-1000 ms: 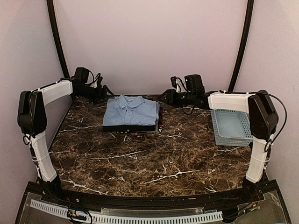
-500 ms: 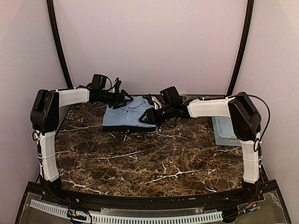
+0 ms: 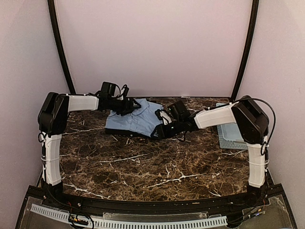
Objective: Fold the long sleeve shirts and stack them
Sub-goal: Smooth out the square-folded shirt.
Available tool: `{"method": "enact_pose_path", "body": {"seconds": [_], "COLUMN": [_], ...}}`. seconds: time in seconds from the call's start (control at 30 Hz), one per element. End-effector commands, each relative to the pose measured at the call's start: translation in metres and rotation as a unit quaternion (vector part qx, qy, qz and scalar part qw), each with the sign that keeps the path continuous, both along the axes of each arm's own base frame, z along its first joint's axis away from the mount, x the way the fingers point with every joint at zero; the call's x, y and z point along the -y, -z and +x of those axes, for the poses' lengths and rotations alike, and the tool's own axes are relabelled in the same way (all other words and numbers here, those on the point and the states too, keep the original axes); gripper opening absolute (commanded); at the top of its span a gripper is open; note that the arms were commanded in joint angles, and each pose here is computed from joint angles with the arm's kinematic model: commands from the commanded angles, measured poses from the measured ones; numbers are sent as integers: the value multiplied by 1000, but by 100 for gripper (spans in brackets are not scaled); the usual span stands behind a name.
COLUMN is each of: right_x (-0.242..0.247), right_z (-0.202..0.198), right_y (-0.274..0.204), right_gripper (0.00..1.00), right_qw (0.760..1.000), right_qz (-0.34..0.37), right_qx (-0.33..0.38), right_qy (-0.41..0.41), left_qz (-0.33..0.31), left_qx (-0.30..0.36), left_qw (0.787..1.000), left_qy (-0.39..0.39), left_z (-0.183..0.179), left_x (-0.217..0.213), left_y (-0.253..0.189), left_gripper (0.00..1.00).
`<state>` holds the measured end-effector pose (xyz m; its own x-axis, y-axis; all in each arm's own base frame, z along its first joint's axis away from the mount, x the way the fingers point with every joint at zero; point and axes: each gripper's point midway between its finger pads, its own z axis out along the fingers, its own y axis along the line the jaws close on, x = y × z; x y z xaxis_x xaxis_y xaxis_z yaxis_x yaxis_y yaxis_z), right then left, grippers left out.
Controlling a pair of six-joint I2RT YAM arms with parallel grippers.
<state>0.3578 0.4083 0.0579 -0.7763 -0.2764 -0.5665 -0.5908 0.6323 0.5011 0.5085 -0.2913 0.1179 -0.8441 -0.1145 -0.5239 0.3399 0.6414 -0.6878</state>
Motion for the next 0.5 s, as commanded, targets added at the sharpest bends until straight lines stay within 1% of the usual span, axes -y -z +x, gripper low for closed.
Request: {"method": "enact_pose_path", "body": {"seconds": [0.0,0.1,0.2,0.23,0.27,0.3,0.33,0.37,0.4,0.43,0.47], "right_x": [12,19,33,39,48,59,72,86,101,120,135], "right_z": [-7,-11,-12,-11,-9,-7,-3,1,5,10,13], "right_y": [-25,-46,-69,-73,-79,-83,-91,-99,-107,-117,-125], "right_gripper": [46,49,53,55,57,59,61,64,68,73,77], "right_qw": [1000,999,998,997,997,997,995,993,990,986,982], "right_qz": [-1,7,15,14,13,8,2,-6,-15,-26,-36], "right_qx": [31,48,64,66,69,71,78,87,101,115,127], "right_qy": [2,5,17,23,31,42,57,73,93,119,138], "left_qz": [-12,-17,-18,-13,-7,6,19,44,62,90,107], "left_qx": [37,61,100,108,125,133,150,155,168,178,190], "left_qw": [999,998,995,994,992,991,988,986,982,976,971], "left_qy": [8,12,11,3,1,-13,-19,-45,-56,-89,-103], "left_z": [-1,-5,-12,-12,-17,-17,-23,-22,-32,-30,-41], "left_x": [4,3,-2,-5,-9,-15,-22,-34,-44,-59,-71], "left_y": [-26,-49,-87,-93,-109,-113,-129,-128,-136,-139,-147], "left_gripper": [70,71,72,72,73,74,74,77,78,82,84]}}
